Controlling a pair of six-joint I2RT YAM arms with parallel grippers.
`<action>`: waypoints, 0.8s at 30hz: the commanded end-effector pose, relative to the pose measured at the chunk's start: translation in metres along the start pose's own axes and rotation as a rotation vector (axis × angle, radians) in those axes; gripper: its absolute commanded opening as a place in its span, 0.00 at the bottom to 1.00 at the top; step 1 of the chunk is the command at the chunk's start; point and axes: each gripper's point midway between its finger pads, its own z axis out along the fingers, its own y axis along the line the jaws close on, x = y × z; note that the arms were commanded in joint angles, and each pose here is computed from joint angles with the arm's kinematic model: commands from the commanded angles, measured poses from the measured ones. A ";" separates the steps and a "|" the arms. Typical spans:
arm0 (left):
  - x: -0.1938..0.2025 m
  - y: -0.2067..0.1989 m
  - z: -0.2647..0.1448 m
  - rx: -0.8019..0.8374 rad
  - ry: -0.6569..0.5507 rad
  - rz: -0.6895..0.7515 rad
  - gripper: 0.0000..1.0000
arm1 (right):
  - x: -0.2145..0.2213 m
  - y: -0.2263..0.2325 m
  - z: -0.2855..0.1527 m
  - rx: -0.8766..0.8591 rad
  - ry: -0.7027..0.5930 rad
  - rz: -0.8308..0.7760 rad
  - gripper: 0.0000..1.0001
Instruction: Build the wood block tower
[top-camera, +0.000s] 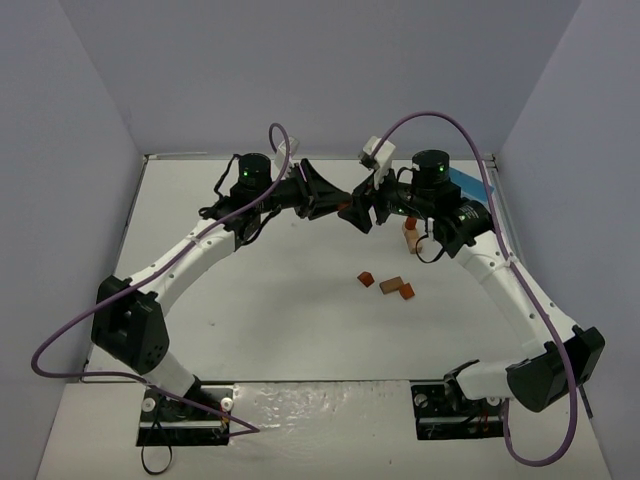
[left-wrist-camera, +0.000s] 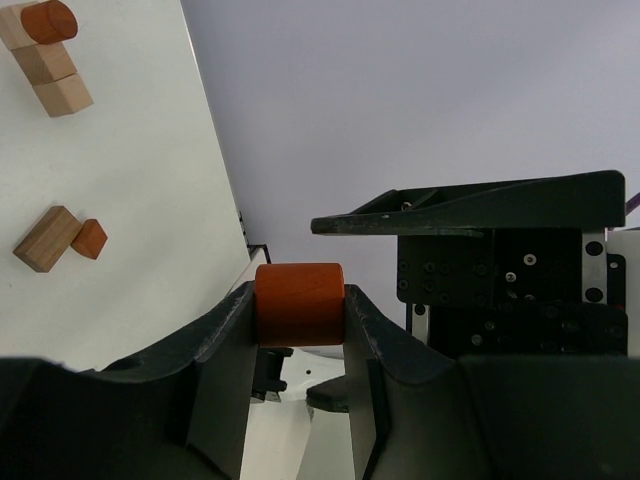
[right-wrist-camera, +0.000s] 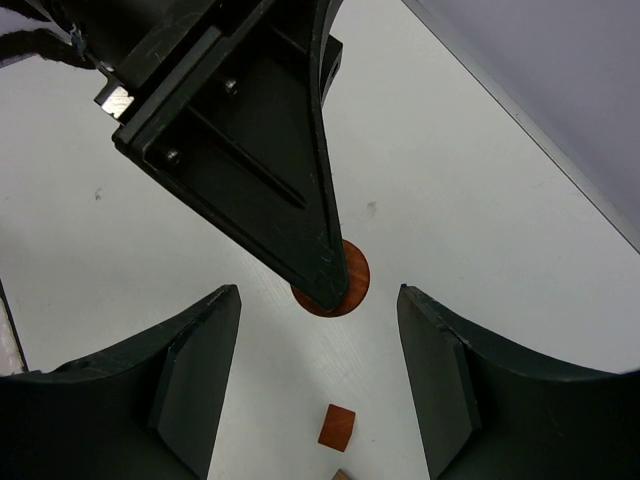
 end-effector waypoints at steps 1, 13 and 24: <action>0.000 -0.082 -0.026 0.186 -0.030 0.168 0.01 | -0.033 -0.003 0.000 0.010 -0.095 -0.050 0.60; 0.002 -0.081 -0.022 0.189 -0.011 0.169 0.01 | -0.045 -0.003 -0.001 0.008 -0.120 -0.066 0.52; 0.004 -0.080 -0.019 0.190 0.003 0.170 0.01 | -0.056 -0.004 -0.006 0.013 -0.151 -0.070 0.51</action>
